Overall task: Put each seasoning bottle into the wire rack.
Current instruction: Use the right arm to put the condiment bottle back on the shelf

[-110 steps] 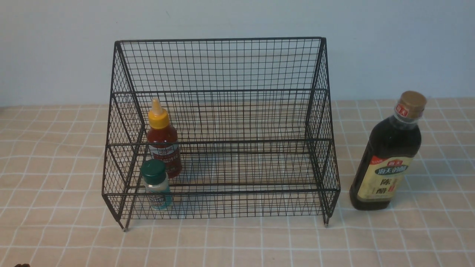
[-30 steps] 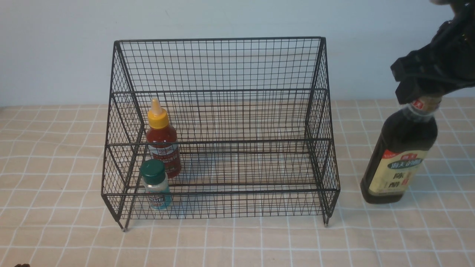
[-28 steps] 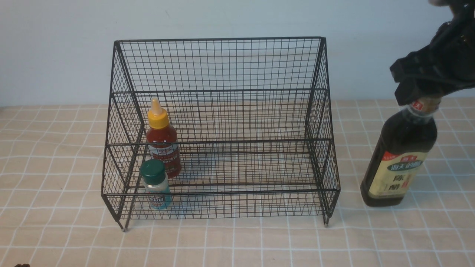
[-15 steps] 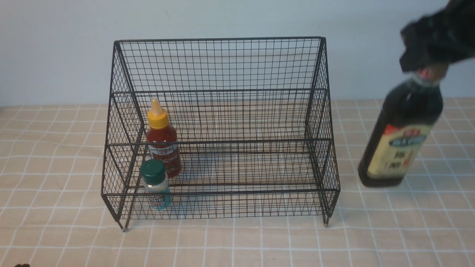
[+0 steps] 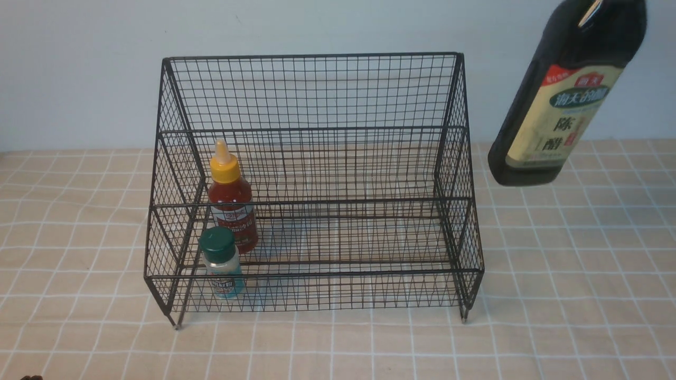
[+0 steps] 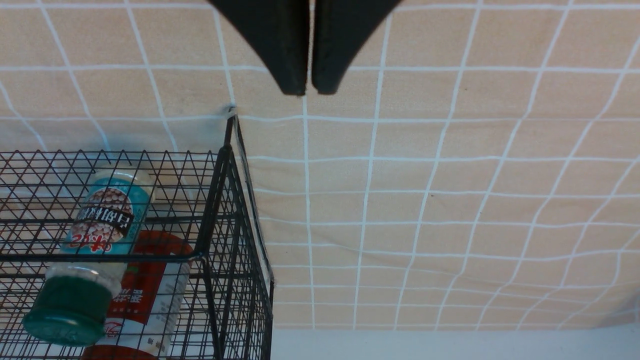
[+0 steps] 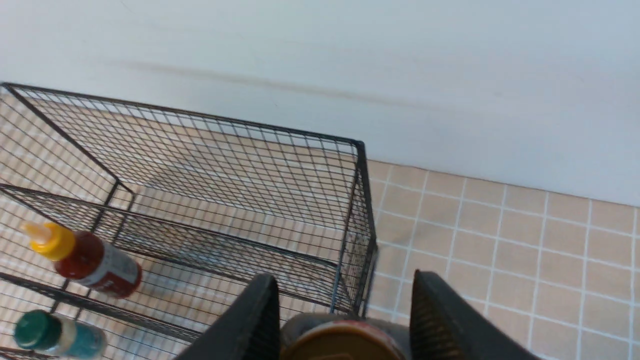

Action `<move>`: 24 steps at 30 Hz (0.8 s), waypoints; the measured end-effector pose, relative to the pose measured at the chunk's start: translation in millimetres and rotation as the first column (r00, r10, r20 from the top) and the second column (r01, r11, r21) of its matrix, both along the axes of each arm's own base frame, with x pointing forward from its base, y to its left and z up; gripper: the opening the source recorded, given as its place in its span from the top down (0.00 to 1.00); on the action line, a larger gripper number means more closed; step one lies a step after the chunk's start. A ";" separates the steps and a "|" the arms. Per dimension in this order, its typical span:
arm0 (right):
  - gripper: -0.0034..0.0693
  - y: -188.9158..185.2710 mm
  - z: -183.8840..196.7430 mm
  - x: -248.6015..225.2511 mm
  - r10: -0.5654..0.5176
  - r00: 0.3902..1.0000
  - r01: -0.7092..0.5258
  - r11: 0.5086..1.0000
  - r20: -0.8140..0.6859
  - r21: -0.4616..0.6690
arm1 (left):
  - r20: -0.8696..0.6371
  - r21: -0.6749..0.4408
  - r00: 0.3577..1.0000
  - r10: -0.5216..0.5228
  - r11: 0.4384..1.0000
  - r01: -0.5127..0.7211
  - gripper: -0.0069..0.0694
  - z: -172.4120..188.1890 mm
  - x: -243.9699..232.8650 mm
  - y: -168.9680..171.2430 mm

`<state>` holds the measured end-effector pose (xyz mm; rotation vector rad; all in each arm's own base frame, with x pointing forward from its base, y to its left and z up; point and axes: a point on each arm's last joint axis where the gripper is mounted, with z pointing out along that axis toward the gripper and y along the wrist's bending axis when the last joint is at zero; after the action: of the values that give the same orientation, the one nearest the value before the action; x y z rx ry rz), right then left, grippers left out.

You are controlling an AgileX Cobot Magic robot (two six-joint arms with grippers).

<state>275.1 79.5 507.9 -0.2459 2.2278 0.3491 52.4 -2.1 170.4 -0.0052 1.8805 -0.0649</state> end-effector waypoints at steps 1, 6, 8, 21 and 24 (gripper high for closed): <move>0.52 1.3 1.4 -1.0 0.009 1.000 -0.009 1.000 0.001 0.015 | 0.000 0.000 1.000 0.000 1.000 0.000 0.92 0.0 0.0 0.0; 0.53 6.5 2.4 -4.1 0.055 0.998 -0.054 0.997 -0.015 0.061 | 0.000 0.000 1.000 0.000 1.000 0.000 0.92 0.0 0.0 0.0; 0.53 9.3 3.1 -5.5 0.082 0.997 -0.080 0.993 -0.017 0.084 | 0.000 0.000 1.000 0.000 1.000 0.000 0.92 0.0 0.0 0.0; 0.53 55.1 -22.2 19.6 0.199 0.978 -0.192 0.977 -0.061 0.096 | 0.000 0.000 1.000 0.000 1.000 0.000 0.92 0.0 0.0 0.0; 0.53 58.3 -22.0 25.4 0.192 0.981 -0.188 0.975 -0.026 0.114 | 0.000 0.000 1.000 0.000 1.000 0.000 0.92 0.0 0.0 0.0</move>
<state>300.5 137.8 485.9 -0.3971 2.2173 0.5840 52.4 -2.1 170.4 -0.0052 1.8805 -0.0649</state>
